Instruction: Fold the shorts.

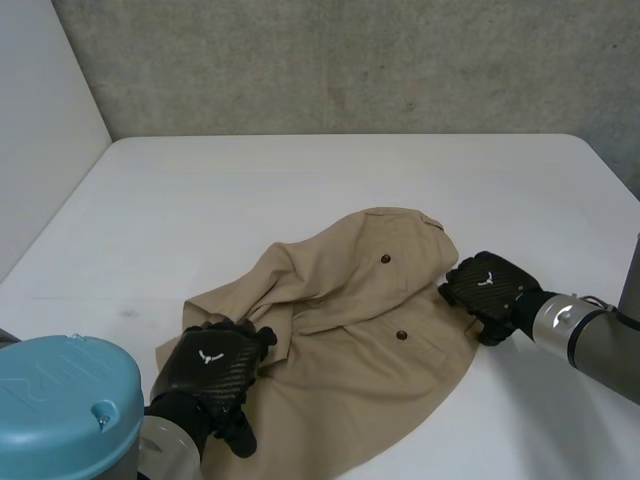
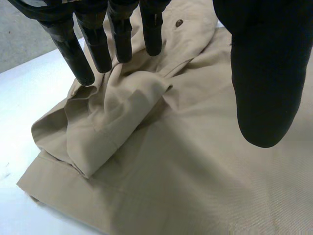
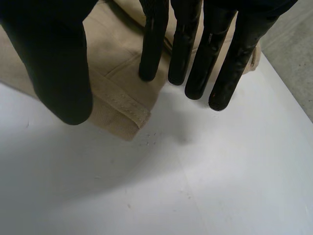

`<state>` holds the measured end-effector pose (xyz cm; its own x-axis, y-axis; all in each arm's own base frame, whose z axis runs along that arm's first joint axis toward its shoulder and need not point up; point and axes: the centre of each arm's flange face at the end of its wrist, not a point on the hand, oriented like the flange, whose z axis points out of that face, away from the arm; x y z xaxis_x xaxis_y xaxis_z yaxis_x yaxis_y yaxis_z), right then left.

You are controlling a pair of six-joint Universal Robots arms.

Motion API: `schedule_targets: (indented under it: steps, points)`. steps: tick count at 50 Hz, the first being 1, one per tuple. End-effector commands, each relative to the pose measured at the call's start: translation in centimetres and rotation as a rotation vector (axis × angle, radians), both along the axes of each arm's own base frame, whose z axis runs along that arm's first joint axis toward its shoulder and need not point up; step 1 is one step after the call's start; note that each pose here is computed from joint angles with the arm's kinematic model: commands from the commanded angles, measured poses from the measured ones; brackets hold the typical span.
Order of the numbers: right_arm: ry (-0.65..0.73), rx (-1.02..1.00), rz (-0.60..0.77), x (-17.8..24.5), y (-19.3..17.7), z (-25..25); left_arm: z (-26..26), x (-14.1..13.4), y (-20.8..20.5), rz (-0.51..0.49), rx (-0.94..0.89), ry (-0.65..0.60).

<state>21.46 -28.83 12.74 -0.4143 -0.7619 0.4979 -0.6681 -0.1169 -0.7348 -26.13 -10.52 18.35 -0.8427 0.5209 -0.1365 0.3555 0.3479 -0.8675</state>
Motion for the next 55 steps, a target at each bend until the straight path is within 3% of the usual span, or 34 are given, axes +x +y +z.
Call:
schedule_targets:
  steps: [1, 12, 25, 55]
  points:
    - [-0.007, -0.022, 0.031, 0.3, -0.3, 0.1, -0.4, 0.1, 0.8, -0.024, 0.011, -0.016]
    - [-0.058, -0.015, 0.033, 0.5, 0.2, 1.1, -0.6, 0.2, 1.3, -0.037, 0.015, -0.029]
    - [-0.204, 0.077, -0.072, 0.4, 0.3, 3.0, -1.6, 0.3, 2.9, -0.059, 0.022, -0.087]
    - [-0.208, 0.076, -0.072, 0.4, 0.3, 3.1, -4.5, -0.8, 4.7, -0.137, 0.05, -0.138]
